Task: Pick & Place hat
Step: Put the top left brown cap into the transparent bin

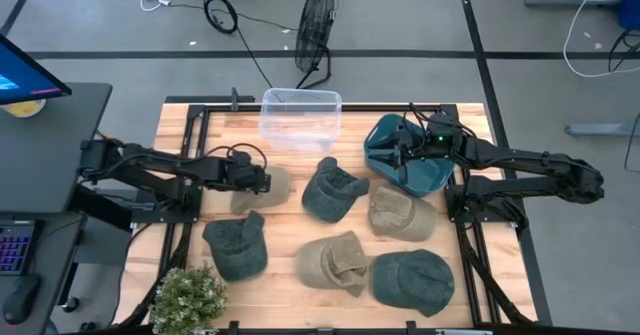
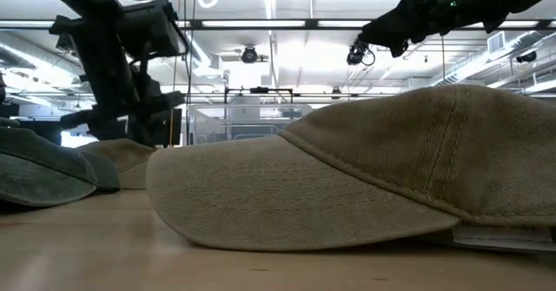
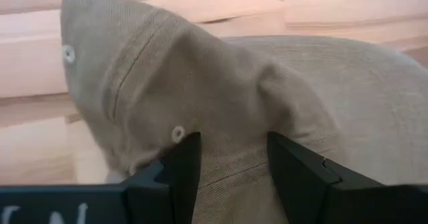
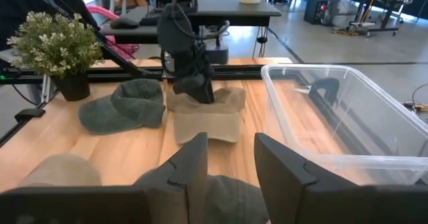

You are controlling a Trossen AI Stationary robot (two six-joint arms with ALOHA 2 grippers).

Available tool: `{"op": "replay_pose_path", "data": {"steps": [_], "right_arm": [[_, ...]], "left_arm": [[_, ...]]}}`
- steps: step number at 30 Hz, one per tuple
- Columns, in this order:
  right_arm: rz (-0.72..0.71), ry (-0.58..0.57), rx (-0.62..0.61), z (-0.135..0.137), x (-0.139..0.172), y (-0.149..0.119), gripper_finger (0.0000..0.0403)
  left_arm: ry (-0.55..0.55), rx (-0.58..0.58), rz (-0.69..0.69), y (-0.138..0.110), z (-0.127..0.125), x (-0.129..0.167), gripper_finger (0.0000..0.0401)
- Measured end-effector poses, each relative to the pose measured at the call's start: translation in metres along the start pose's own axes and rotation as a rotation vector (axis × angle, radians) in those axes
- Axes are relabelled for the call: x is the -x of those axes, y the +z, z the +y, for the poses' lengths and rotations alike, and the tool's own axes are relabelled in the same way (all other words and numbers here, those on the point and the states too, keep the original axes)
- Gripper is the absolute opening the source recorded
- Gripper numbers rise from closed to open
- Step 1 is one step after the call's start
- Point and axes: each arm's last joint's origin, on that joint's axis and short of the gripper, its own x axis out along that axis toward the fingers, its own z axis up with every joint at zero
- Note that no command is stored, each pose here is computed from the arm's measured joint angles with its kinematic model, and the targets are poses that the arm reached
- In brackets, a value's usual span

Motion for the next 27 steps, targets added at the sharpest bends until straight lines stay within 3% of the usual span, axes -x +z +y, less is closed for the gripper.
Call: {"op": "replay_pose_path", "data": {"steps": [8, 16, 27], "right_arm": [[0.005, 0.001, 0.017, 0.000, 0.000, -0.001, 0.0129], [0.006, 0.001, 0.014, 0.000, 0.000, -0.001, 0.0129], [0.008, 0.002, -0.014, 0.000, 0.000, -0.001, 0.0129]], "left_arm": [[-0.002, -0.050, -0.004, -0.004, -0.009, -0.016, 0.0105], [-0.094, -0.173, -0.045, -0.001, -0.019, -0.015, 0.0011], [-0.202, -0.255, -0.112, 0.007, -0.023, 0.001, 0.0002]]}}
